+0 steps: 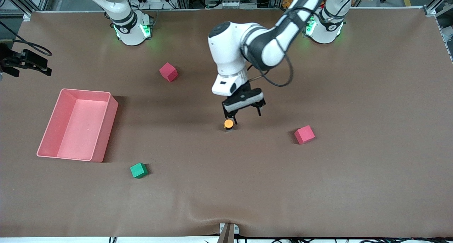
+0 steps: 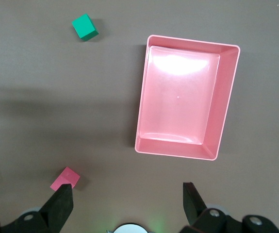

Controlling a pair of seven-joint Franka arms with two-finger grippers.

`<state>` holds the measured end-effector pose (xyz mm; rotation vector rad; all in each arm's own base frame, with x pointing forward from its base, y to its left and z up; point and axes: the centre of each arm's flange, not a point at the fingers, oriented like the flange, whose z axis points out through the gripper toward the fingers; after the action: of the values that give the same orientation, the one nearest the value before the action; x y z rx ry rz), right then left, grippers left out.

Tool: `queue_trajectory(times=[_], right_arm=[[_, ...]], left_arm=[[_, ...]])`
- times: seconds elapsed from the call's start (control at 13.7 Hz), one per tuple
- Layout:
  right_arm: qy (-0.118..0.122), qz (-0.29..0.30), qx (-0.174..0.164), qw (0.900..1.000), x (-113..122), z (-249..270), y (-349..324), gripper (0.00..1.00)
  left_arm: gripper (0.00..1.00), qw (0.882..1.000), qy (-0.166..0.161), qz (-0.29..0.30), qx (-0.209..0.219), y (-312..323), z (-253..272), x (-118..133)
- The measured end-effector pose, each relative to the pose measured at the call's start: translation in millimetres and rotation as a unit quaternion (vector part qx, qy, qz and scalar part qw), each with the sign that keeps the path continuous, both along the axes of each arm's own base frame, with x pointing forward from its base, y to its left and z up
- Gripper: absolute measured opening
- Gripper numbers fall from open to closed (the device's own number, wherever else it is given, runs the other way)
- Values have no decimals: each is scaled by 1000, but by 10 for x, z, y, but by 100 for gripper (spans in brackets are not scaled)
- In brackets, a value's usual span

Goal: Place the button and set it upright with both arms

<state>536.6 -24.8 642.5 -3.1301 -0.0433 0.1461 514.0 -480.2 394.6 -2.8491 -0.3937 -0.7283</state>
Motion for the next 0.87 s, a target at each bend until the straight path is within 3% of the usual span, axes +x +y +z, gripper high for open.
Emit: queue_trajectory(times=[0.51,0.87], right_arm=[[-1,5,0,1000,-7,18,56,100],[2,-3,-1,1000,-96,157,111,100]], left_arm=[[100,997,66,-23,-46,1370,635,994],[100,985,123,-58,-103,2435,1189,1253]])
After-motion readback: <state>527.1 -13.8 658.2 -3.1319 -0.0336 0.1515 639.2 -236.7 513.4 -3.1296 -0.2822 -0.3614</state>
